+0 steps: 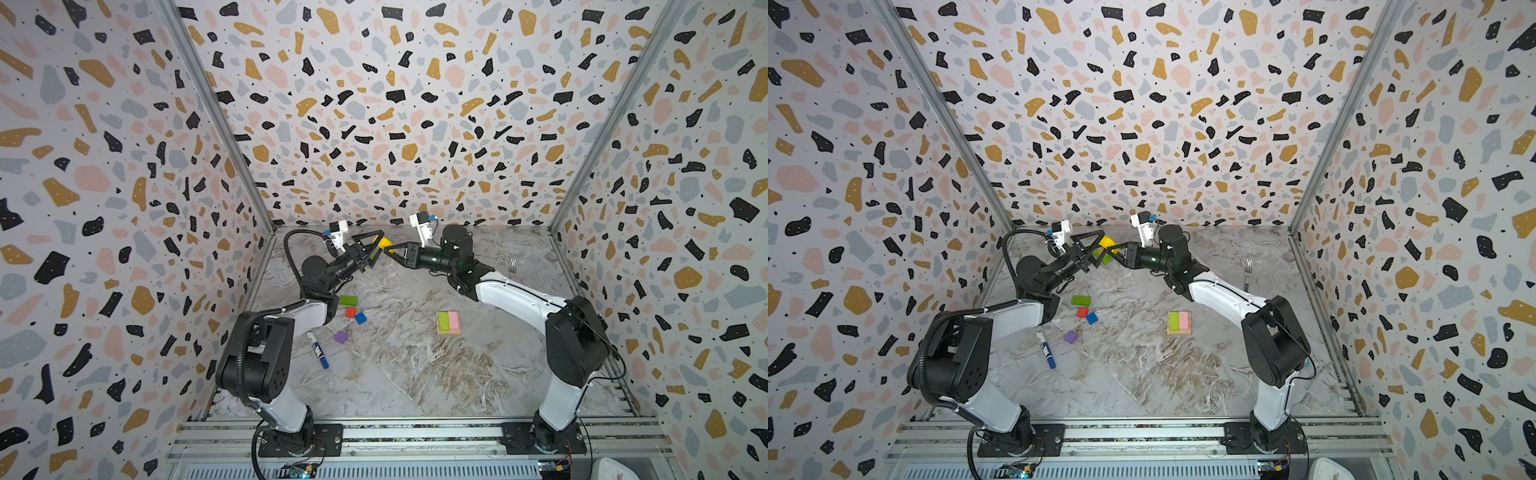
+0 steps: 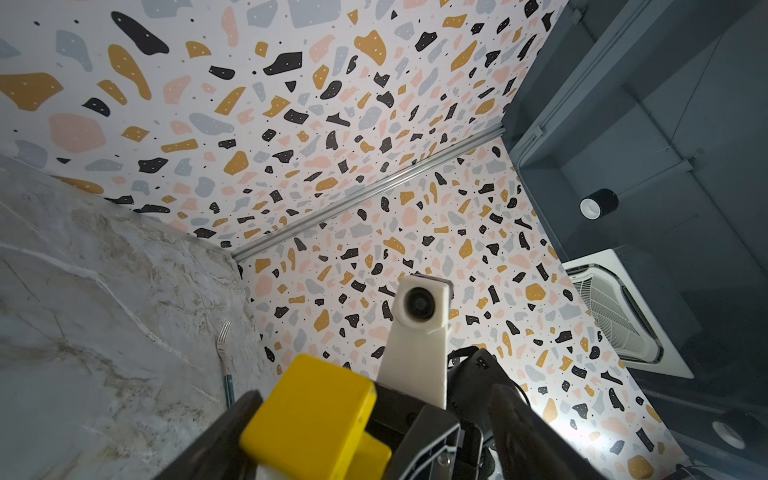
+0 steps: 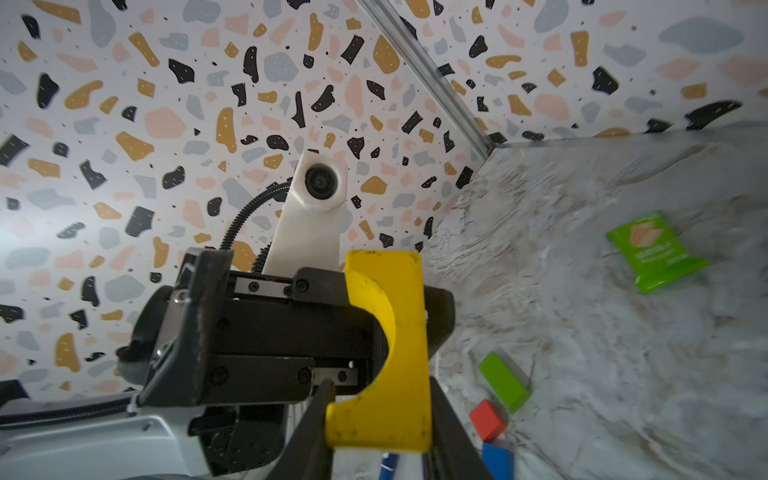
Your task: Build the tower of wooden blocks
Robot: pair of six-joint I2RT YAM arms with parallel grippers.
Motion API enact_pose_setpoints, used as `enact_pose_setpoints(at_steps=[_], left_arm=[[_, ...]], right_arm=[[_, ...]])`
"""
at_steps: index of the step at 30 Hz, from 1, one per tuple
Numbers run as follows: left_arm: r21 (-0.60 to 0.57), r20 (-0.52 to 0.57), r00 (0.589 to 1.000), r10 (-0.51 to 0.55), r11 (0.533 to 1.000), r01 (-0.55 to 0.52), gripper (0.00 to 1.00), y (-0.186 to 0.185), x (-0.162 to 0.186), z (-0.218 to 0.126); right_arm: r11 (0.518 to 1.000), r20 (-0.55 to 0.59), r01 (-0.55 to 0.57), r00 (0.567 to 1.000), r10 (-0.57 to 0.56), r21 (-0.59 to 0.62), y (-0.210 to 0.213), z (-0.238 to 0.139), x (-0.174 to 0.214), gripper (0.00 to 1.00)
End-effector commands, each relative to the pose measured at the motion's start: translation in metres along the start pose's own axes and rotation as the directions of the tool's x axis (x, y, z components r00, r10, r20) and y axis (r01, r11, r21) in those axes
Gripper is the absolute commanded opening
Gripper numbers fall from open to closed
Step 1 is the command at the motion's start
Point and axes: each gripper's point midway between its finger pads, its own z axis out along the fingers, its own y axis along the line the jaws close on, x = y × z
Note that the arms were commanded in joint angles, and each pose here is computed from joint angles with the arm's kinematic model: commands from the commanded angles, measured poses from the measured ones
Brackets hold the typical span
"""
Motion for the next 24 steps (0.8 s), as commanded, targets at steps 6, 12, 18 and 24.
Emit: enact_pose_setpoints(at_steps=[6,12,18,24], left_arm=[[-0.072,-0.081,0.997,0.001,0.997,-0.007,0.86,0.0,0.012,0.0],[-0.08,-0.106,0.994,-0.034,0.996,0.025,0.9,-0.007,0.015,0.0],[-0.109,-0.113,0.993,-0.041,0.994,0.029,0.83,-0.014,0.016,-0.002],[-0.142,-0.128,0.99,-0.055,0.989,0.036,0.71,-0.012,0.02,-0.005]], right_arm=[[0.913,-0.007,0.366,0.929,-0.371,0.184,0.021,-0.024,-0.016,0.29],[0.786,-0.068,0.53,0.84,-0.539,0.317,0.026,-0.029,-0.006,0.28],[0.662,-0.137,0.639,0.752,-0.645,0.392,0.032,-0.025,0.004,0.28],[0.554,-0.203,0.699,0.686,-0.699,0.453,0.031,-0.022,0.013,0.27]])
